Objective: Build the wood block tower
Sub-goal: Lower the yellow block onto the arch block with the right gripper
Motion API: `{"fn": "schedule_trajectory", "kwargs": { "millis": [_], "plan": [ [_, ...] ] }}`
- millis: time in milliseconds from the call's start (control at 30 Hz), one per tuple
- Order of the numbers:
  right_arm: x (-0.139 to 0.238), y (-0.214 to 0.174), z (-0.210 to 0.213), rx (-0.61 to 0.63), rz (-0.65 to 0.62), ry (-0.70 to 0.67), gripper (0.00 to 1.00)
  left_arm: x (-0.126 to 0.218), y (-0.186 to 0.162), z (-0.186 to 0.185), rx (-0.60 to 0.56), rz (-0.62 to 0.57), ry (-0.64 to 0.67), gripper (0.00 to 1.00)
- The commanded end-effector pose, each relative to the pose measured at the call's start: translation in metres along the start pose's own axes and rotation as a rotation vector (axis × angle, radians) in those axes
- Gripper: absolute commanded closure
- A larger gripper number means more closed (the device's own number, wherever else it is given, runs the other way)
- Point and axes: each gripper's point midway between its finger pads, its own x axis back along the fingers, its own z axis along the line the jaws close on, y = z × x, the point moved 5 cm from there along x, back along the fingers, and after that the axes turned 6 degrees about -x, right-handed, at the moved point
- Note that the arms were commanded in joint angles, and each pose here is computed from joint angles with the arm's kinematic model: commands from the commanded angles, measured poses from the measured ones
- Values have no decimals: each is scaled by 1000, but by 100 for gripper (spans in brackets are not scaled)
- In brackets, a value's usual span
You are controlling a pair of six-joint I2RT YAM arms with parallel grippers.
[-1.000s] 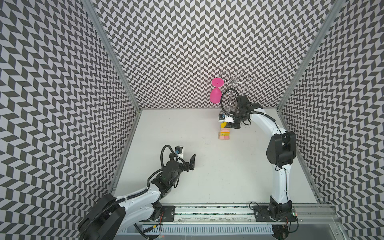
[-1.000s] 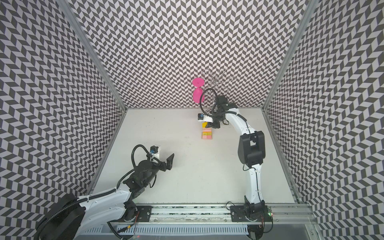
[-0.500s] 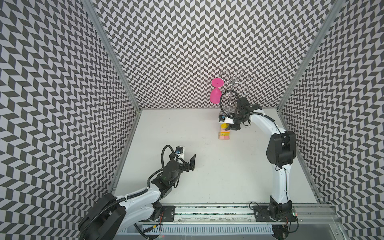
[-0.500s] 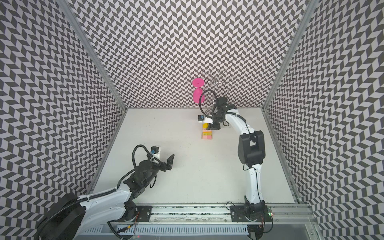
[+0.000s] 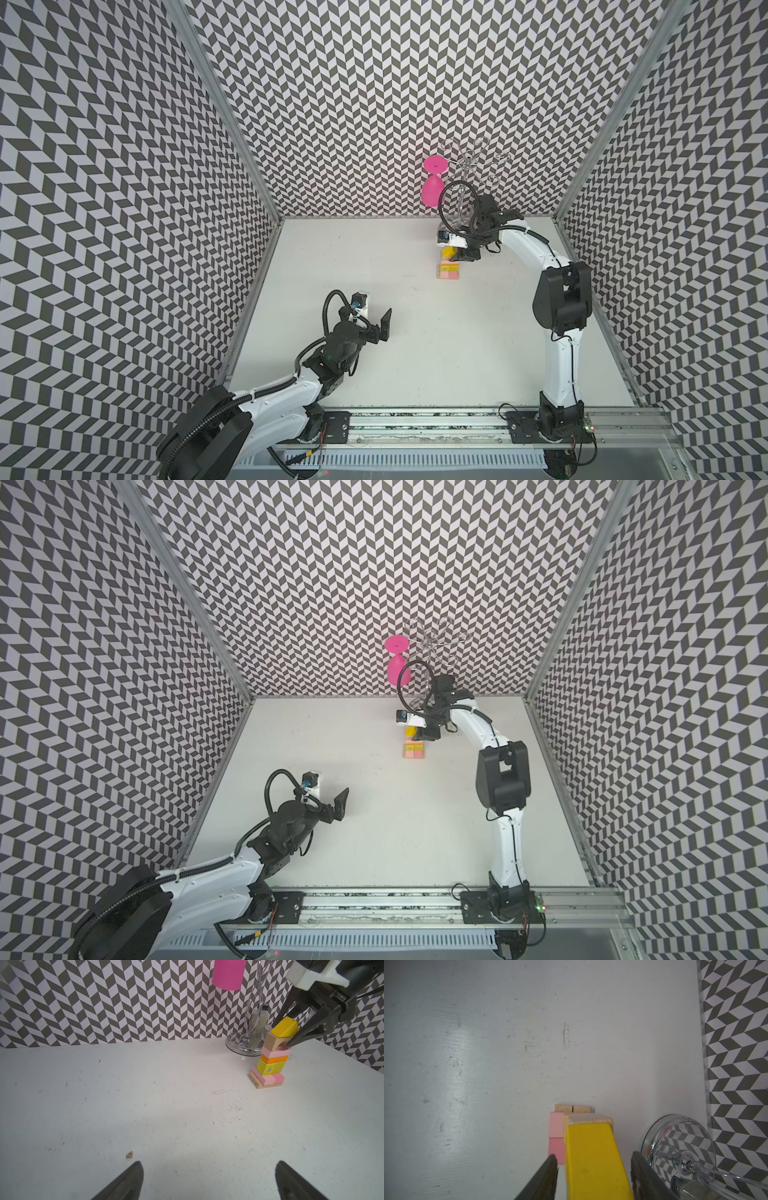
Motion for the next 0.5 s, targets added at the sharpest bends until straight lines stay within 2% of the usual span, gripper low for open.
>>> {"fn": "schedule_trajectory", "kwargs": {
  "millis": [0, 467],
  "plan": [
    [23, 15, -6, 30, -43, -59, 44, -3, 12, -2, 5, -30, 5, 1],
    [28, 16, -4, 37, -46, -65, 44, -2, 12, -3, 3, -29, 5, 1]
  ]
}}
